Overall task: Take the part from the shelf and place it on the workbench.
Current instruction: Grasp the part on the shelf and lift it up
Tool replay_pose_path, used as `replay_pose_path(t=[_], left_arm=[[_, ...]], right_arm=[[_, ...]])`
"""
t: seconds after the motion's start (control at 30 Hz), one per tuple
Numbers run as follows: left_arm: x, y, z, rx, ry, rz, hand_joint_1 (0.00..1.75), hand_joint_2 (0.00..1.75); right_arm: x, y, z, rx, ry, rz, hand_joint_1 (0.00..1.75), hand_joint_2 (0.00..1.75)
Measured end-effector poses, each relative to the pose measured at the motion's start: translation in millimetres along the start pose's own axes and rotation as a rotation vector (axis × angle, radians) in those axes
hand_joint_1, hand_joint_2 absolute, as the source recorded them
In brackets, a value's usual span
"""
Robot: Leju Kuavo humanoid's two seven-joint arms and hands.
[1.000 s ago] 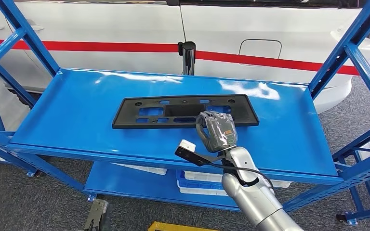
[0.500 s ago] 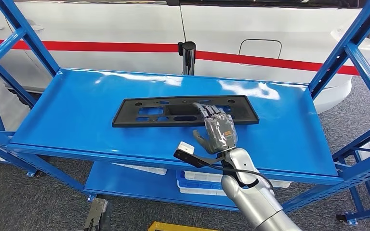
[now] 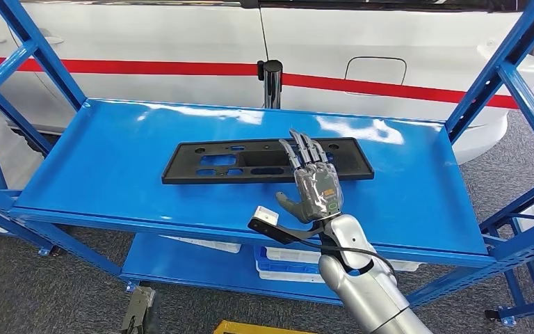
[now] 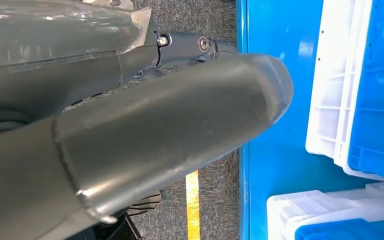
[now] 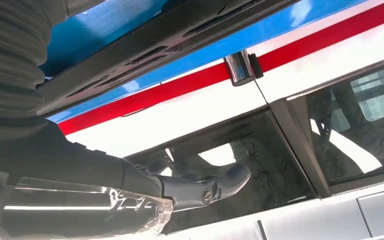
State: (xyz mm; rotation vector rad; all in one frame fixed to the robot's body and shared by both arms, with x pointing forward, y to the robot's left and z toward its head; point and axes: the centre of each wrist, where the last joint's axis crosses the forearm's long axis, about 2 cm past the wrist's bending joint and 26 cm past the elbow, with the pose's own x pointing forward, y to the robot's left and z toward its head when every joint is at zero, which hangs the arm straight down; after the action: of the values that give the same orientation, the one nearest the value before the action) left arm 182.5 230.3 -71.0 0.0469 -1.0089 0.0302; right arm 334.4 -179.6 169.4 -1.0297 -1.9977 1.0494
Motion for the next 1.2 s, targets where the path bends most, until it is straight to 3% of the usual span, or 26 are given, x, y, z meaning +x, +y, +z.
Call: replay_pose_path(t=[0.73,0.77,0.9,0.97,1.2], left_arm=[[3,-8,-1,-0.021,0.005,-0.004,0.00,0.00],[3,-8,-1,-0.021,0.005,-0.004,0.00,0.00],[3,-8,-1,-0.023,0.005,-0.004,0.00,0.00],[3,-9,0,-0.024,0.006,-0.003,0.00,0.00],[4,-11,-1,-0.034,0.008,-0.012,0.00,0.00]], right_arm=[[-1,33,-22,0.159,0.096,0.039,0.00,1.75],[-2,33,-22,0.162,0.097,0.039,0.07,1.75],[-2,35,-24,0.167,0.105,0.045,1.54,1.75],[-3,36,-25,0.167,0.108,0.053,1.67,1.75],[-4,39,-25,0.157,0.103,0.082,1.74,1.75]])
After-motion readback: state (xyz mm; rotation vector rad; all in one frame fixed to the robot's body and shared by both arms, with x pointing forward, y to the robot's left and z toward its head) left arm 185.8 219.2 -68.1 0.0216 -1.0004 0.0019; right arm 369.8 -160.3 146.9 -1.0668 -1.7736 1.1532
